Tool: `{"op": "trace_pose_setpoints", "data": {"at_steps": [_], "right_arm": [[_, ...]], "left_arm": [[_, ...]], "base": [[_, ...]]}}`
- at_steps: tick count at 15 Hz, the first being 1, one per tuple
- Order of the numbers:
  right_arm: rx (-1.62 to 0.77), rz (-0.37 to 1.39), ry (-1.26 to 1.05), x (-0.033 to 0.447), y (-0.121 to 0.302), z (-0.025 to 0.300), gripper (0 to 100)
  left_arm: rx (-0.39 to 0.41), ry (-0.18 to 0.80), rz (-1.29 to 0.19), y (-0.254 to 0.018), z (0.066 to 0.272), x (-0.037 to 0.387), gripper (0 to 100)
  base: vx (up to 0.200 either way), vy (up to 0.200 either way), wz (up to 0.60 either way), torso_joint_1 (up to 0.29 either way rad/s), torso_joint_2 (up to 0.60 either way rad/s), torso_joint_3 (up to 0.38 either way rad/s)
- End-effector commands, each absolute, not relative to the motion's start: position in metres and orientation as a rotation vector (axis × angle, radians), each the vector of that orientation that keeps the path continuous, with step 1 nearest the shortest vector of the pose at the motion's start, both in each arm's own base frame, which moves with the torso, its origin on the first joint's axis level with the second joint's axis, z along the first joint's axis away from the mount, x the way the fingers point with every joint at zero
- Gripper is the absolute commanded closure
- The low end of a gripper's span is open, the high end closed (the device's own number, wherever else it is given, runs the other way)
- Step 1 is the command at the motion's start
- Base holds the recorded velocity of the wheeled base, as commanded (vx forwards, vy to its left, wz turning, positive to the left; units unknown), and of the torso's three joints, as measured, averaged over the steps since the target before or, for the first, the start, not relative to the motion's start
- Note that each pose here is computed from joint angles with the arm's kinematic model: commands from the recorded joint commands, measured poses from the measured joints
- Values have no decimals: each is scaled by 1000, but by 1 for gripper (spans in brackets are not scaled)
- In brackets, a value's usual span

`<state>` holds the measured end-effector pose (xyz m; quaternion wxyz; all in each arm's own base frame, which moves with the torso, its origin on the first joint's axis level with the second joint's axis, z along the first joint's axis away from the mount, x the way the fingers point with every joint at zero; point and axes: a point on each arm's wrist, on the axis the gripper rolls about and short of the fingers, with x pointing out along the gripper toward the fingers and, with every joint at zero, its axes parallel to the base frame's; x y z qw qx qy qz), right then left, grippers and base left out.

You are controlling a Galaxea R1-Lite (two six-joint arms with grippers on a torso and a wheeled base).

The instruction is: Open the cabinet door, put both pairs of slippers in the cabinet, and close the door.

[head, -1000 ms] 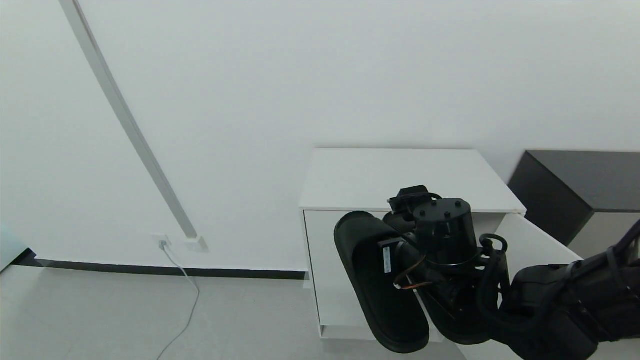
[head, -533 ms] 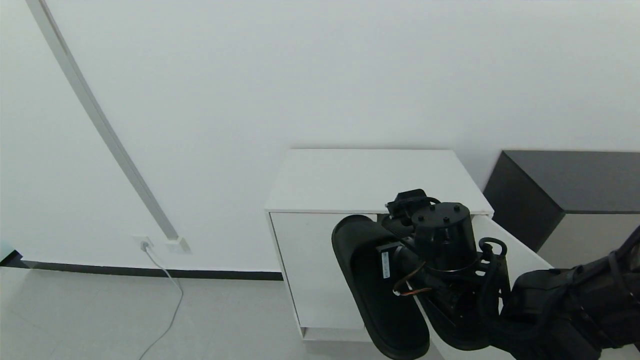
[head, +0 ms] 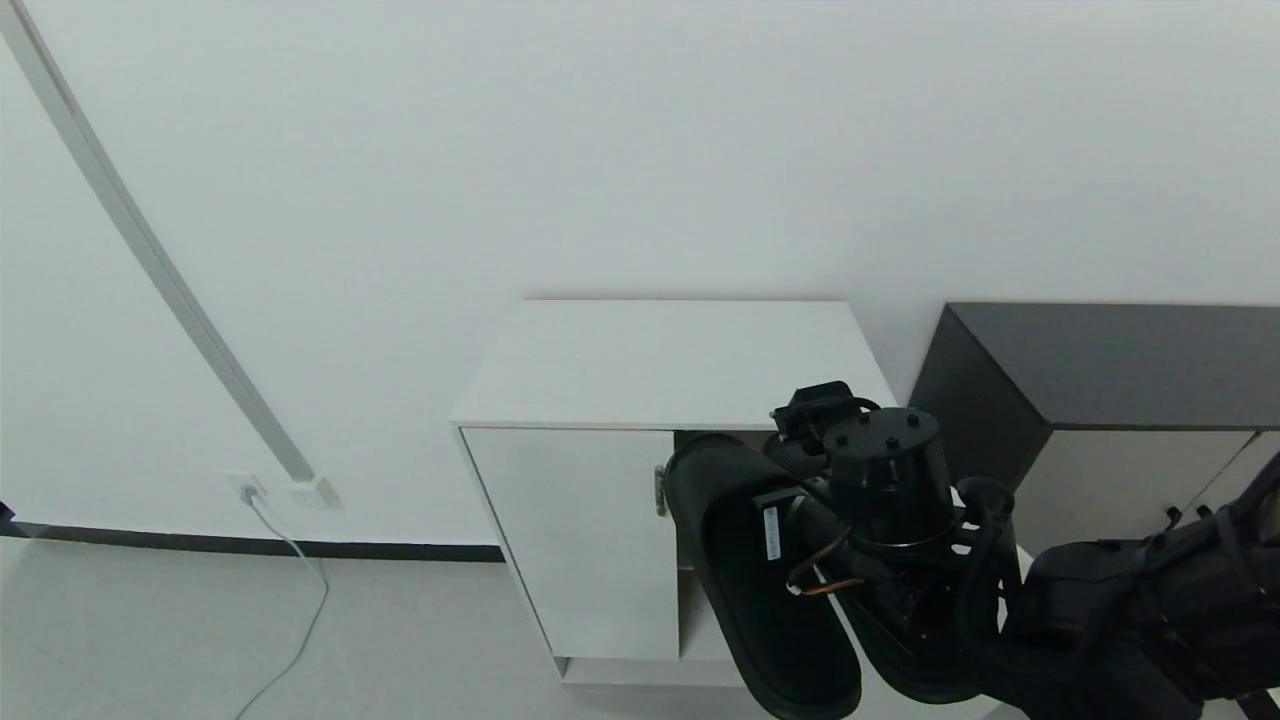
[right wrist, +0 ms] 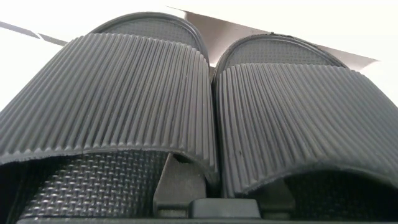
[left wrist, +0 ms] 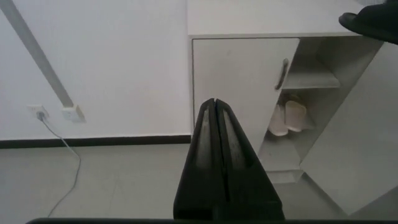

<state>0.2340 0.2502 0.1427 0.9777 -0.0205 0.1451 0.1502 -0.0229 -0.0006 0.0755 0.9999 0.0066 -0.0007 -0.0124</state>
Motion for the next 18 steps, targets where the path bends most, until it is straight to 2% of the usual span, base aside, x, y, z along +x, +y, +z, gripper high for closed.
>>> {"op": "trace_pose_setpoints", "data": {"at_steps": [1, 18], "right_arm": [[-46, 300, 298, 234, 249, 141, 100], [-65, 303, 305, 233, 248, 138, 100]], "left_arm": [[12, 0, -25, -1, 75, -23, 100], [12, 0, -25, -1, 75, -23, 100]], "base": [[0, 0, 0, 0, 0, 0], [0, 0, 0, 0, 0, 0]]}}
